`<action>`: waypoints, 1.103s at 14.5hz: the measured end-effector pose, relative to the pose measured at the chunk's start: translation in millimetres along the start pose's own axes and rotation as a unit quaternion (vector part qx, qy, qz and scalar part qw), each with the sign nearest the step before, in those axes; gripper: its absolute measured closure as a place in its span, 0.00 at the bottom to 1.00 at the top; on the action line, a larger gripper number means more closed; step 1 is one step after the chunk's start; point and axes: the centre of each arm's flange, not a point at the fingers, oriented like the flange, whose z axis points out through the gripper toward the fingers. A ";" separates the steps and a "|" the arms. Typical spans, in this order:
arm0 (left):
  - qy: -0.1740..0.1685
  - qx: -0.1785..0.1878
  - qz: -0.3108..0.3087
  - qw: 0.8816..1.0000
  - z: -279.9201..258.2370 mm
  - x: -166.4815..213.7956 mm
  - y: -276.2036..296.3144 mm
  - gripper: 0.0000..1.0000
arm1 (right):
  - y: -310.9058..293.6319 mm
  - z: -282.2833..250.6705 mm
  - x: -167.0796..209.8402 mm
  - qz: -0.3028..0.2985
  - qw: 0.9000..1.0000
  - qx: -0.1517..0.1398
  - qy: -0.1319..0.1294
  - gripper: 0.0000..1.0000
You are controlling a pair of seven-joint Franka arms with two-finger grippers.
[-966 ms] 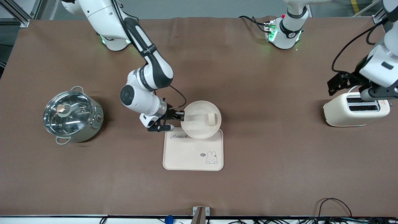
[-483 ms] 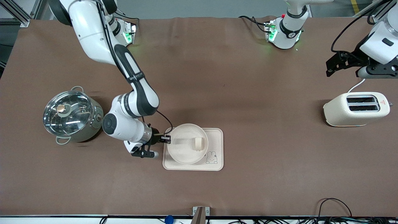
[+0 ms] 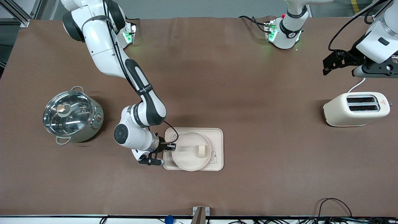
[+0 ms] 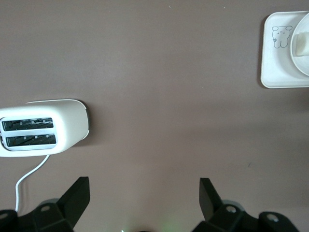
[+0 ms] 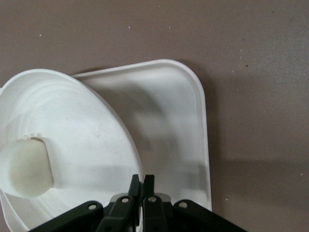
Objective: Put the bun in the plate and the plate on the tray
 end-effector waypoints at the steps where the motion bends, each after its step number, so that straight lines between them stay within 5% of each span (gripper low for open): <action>1: 0.000 0.000 0.001 1.000 0.0 0.0 -0.2 0.00 | 0.3 -1.0 0.8 -0.001 1.000 -0.002 0.001 0.96; 3: 0.000 0.000 0.001 1.000 0.4 0.0 -0.3 0.00 | 0.8 -1.8 1.5 0.000 1.000 -0.002 0.002 0.93; 10: -0.003 0.000 0.001 1.000 2.0 -0.2 -0.3 0.00 | -0.1 -7.8 -1.5 0.008 1.000 -0.008 -0.015 0.21; 12: -0.003 0.000 0.001 1.000 2.3 -0.2 -0.6 0.00 | 7.5 -34.2 7.5 0.010 1.000 -0.027 -0.003 0.03; 16: -0.003 0.000 -0.001 1.000 2.3 -0.1 -2.5 0.00 | 21.3 -113.4 27.9 0.007 0.998 -0.043 0.041 0.00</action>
